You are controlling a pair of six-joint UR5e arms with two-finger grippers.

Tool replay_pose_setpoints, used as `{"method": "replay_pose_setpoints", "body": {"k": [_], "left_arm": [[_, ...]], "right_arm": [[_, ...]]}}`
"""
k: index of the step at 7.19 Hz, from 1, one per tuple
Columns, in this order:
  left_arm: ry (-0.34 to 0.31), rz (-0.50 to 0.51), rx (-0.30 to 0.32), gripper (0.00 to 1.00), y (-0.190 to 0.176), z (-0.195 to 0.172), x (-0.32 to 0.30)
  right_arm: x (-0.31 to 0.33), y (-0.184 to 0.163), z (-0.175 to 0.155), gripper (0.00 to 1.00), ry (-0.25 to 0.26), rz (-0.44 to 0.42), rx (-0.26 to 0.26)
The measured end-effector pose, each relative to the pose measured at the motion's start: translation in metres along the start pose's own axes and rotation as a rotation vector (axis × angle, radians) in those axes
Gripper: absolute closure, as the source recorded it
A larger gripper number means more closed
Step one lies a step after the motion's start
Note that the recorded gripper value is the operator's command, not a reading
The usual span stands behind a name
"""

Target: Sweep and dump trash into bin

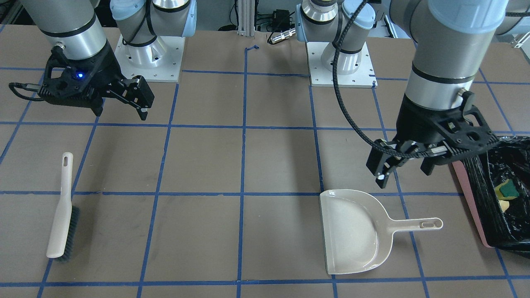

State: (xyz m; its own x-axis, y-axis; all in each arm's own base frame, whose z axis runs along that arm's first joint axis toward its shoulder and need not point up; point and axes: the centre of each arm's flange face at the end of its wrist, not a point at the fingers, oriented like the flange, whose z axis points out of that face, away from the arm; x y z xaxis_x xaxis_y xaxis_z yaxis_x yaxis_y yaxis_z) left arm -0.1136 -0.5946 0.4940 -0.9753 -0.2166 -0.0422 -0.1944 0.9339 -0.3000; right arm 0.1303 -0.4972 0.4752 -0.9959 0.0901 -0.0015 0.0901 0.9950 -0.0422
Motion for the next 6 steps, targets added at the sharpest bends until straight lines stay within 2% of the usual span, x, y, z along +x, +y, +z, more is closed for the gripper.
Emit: {"method": "replay_pose_setpoints", "body": {"k": [2,3,6], "left_arm": [[0.054,0.158,-0.137,0.00,0.038,-0.015,0.017],[0.078,0.213,-0.172,0.00,0.053,-0.019,0.024],[0.094,0.343,-0.208,0.00,0.075,-0.023,0.024]], "right_arm": [[0.000,0.002,0.003,0.00,0.002,-0.003,-0.023],[0.000,0.003,0.004,0.00,0.003,-0.004,-0.030],[0.000,0.006,0.005,0.00,0.002,-0.003,-0.042]]}}
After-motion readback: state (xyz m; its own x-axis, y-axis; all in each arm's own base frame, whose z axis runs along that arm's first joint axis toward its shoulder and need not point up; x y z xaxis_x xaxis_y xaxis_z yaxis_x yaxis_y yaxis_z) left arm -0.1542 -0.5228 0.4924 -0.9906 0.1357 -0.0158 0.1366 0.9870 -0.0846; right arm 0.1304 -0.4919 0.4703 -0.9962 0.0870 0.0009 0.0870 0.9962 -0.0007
